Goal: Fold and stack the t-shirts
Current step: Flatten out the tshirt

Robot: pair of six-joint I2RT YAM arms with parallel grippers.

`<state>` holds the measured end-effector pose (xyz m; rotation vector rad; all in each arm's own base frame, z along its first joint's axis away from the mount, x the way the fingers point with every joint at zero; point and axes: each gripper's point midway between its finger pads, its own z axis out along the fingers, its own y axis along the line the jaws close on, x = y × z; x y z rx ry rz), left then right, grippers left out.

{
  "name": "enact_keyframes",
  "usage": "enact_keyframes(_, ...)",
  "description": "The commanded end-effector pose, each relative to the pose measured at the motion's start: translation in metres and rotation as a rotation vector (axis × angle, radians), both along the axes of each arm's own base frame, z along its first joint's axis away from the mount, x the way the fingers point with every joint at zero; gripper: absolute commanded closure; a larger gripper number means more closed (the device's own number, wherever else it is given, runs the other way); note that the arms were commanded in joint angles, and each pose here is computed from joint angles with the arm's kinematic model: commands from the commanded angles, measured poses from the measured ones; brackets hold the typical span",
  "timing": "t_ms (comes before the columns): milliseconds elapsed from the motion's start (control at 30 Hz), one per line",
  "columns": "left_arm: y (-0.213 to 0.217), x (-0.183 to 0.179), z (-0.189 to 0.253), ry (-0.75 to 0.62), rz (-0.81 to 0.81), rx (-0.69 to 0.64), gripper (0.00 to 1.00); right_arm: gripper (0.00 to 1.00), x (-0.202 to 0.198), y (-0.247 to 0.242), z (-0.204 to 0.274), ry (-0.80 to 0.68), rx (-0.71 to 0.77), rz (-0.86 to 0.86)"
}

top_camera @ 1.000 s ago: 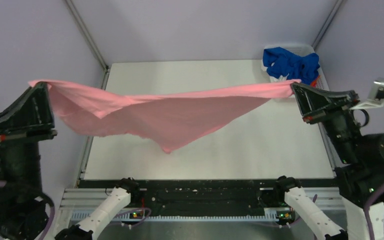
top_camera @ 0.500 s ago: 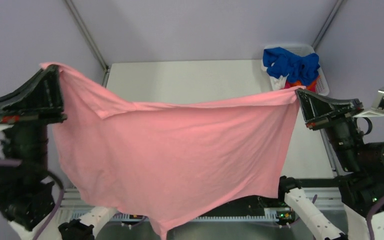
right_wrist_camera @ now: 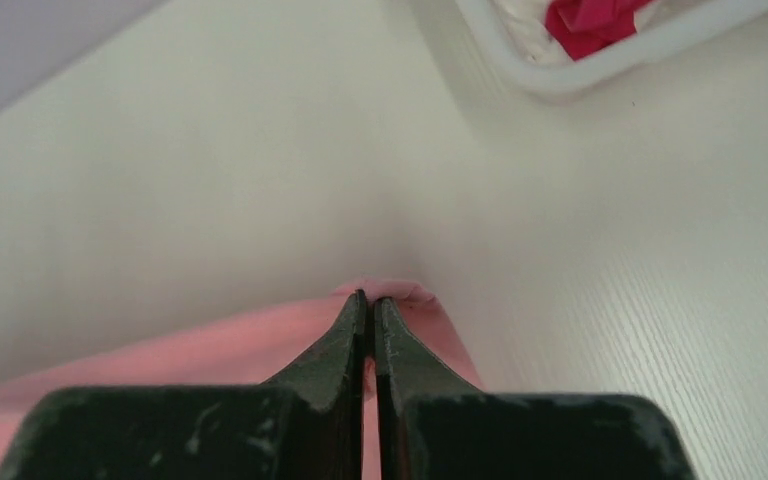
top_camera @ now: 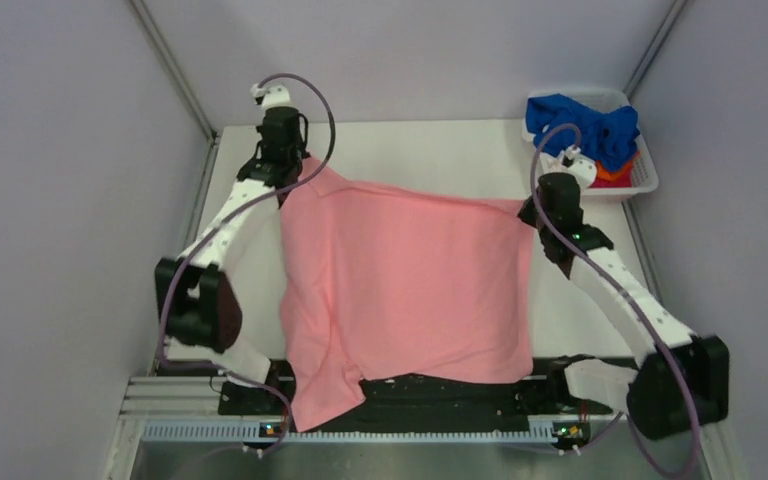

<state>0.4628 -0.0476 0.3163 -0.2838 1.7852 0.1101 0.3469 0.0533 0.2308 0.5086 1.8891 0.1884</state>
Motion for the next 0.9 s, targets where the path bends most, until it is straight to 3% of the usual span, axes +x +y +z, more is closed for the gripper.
enact_keyframes(0, 0.01, 0.069, -0.079, 0.124, 0.038, -0.079, 0.9, 1.0, 0.065, -0.015, -0.047, 0.012, 0.015, -0.085)
enact_keyframes(67, 0.002, 0.1, -0.117, 0.211, 0.019, -0.1, 0.66, 0.92, 0.096, -0.016, -0.086, 0.103, -0.025, -0.088)
enact_keyframes(133, -0.004, 0.123, -0.137, 0.272, 0.029, -0.127, 0.41, 0.74, 0.118, -0.017, -0.096, 0.145, -0.058, -0.102)
enact_keyframes(167, -0.008, 0.13, -0.141, 0.291, 0.022, -0.135, 0.34, 0.58, 0.126, -0.017, -0.097, 0.154, -0.069, -0.103)
enact_keyframes(200, -0.01, 0.134, -0.145, 0.307, 0.018, -0.138, 0.16, 0.31, 0.132, -0.015, -0.096, 0.153, -0.073, -0.097)
enact_keyframes(233, -0.013, 0.137, -0.145, 0.308, 0.011, -0.146, 0.03, 0.14, 0.134, -0.014, -0.095, 0.152, -0.076, -0.088)
enact_keyframes(300, -0.018, 0.135, -0.143, 0.3, -0.005, -0.175, 0.01, 0.02, 0.134, -0.009, -0.094, 0.147, -0.069, -0.063)
enact_keyframes(700, -0.1, 0.028, -0.177, 0.437, -0.278, -0.57, 0.01, 0.01, 0.072, 0.072, -0.124, 0.222, 0.088, 0.329)
enact_keyframes(867, -0.112, 0.028, -0.199, 0.486, -0.282, -0.608, 0.01, 0.01, 0.078, 0.078, -0.148, 0.268, 0.085, 0.318)
